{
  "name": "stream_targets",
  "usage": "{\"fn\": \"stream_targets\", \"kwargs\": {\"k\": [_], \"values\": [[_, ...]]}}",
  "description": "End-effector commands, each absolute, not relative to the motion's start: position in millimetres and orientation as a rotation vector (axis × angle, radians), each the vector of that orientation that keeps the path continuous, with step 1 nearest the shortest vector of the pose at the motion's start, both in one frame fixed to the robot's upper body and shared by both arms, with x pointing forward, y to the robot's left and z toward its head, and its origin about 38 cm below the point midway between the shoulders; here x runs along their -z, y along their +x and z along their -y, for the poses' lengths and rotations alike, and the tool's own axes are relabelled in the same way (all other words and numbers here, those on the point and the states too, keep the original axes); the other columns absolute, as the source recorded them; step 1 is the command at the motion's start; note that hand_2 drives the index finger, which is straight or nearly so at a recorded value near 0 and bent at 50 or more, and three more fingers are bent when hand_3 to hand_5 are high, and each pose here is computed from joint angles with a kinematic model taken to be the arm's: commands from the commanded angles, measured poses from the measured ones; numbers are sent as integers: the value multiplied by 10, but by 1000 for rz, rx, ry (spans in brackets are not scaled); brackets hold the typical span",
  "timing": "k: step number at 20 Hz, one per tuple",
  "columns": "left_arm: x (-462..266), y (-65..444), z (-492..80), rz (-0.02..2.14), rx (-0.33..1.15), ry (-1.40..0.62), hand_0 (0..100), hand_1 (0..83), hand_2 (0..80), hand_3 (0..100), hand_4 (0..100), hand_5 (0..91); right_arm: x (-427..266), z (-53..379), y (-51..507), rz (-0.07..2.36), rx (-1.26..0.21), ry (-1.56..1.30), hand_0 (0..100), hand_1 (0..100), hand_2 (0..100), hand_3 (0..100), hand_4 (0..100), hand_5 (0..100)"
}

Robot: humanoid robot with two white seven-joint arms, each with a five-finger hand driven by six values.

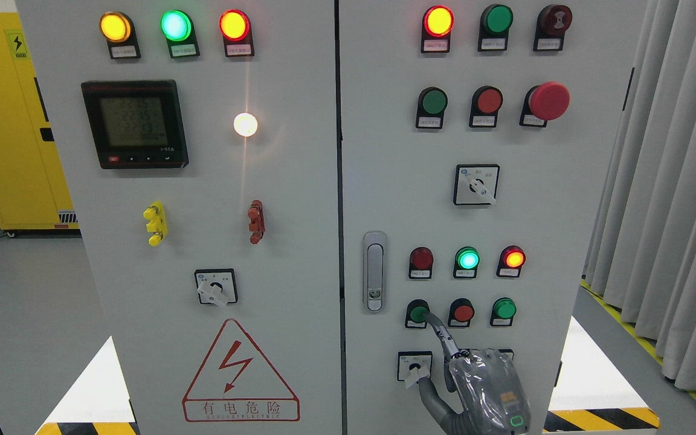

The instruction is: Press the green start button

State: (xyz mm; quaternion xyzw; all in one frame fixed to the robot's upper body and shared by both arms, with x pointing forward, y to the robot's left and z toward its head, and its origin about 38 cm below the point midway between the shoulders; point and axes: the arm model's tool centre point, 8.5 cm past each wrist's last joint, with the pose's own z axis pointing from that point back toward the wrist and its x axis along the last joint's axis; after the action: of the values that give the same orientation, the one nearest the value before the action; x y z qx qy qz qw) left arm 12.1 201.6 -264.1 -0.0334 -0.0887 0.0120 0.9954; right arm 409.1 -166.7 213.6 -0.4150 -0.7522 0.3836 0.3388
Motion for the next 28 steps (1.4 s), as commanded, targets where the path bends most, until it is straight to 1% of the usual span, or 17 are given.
{"fn": "stream_targets", "kwargs": {"k": [1, 21, 28], "values": [[2641, 126, -2015, 179, -24, -68, 120, 556, 0, 0, 0, 0, -2090, 1615, 4102, 1954, -1014, -1063, 505, 860, 0, 940, 1000, 1000], [2641, 120, -2015, 177, -24, -68, 120, 556, 0, 0, 0, 0, -2023, 1620, 4177, 1922, -1023, -1042, 531, 853, 2, 943, 1000, 1000], [2641, 120, -2015, 177, -24, -68, 120, 556, 0, 0, 0, 0, -2121, 1624, 4129, 1960, -991, -1055, 533, 850, 5, 943, 1000, 1000]]}}
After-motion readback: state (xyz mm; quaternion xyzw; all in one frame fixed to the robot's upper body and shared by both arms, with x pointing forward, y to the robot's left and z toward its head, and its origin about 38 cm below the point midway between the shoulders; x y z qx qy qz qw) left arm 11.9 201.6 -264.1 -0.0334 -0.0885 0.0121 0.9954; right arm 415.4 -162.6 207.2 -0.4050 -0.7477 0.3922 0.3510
